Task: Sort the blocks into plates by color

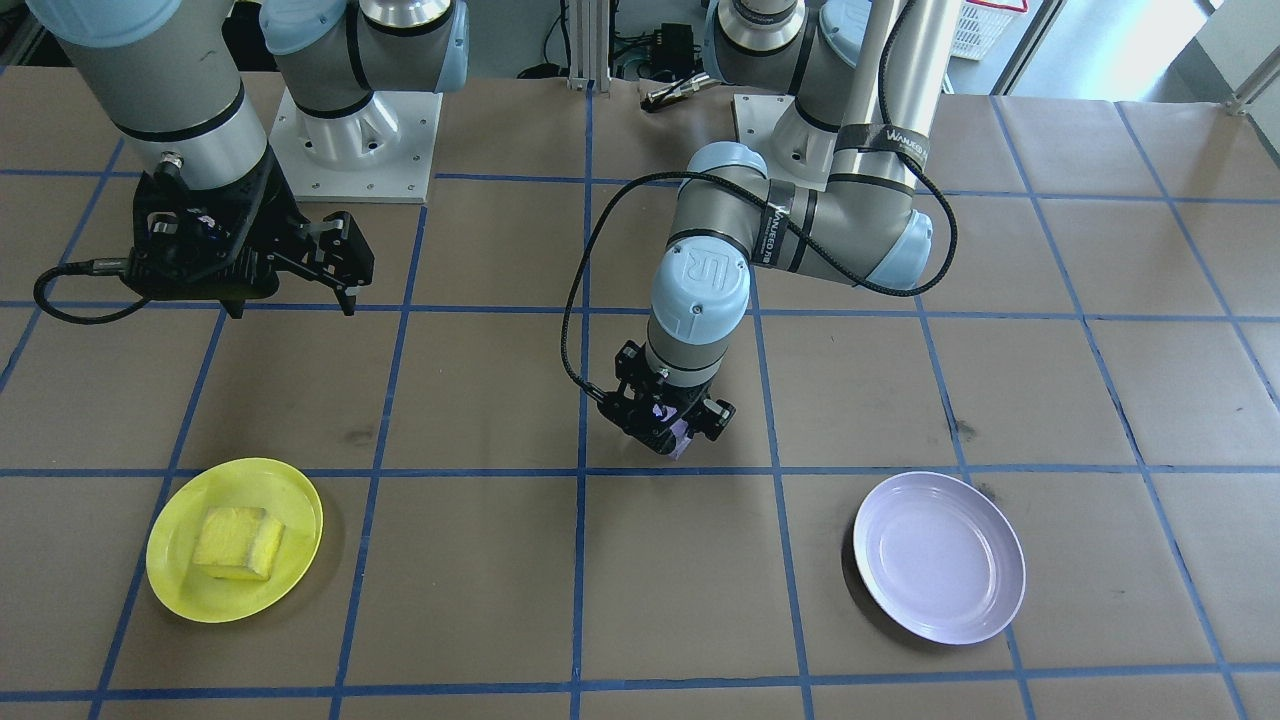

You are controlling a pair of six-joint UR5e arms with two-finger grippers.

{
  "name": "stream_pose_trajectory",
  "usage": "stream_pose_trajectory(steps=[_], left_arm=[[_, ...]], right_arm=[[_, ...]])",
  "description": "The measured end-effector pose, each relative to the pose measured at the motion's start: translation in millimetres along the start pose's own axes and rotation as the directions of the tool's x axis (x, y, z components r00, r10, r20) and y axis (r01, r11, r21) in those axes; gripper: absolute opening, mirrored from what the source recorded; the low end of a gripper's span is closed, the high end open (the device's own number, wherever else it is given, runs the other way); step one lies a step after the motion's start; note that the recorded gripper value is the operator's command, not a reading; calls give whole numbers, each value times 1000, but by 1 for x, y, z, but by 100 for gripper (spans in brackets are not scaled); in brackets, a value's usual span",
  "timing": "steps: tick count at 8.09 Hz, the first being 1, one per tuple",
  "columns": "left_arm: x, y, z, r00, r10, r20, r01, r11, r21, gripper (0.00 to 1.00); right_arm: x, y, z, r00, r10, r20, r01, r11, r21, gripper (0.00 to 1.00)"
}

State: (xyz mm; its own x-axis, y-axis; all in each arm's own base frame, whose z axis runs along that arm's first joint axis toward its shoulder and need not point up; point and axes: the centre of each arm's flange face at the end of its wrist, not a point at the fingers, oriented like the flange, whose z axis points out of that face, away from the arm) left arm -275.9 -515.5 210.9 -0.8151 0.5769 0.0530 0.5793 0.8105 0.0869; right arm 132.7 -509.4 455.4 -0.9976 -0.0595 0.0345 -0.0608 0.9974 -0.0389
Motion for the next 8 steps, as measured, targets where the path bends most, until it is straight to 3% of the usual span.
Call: stream_pose_trajectory(steps=[2,3,5,6,7,8], left_arm=[[0,0,-1,1000,5,5,-5,1000,5,25],[0,0,-4,1000,17,10,-17,1000,8,19],[-4,1,-13,996,71,44,-72,997,12,21],[-6,1,-19,996,71,58,-72,997,16,30],[-10,4,-26,998,36,59,-36,999,12,34],[-21,5,-38,998,-19,56,18,1000,9,21]], right_arm=[[0,0,0,1000,0,0,0,1000,-1,100],[0,0,0,1000,-1,0,1,1000,-1,100],[0,0,1,1000,-1,0,1,1000,-3,100],[0,0,1,1000,-1,0,1,1000,-3,100],[0,0,1,1000,-1,0,1,1000,-3,100],[0,0,1,1000,0,0,0,1000,-3,100]])
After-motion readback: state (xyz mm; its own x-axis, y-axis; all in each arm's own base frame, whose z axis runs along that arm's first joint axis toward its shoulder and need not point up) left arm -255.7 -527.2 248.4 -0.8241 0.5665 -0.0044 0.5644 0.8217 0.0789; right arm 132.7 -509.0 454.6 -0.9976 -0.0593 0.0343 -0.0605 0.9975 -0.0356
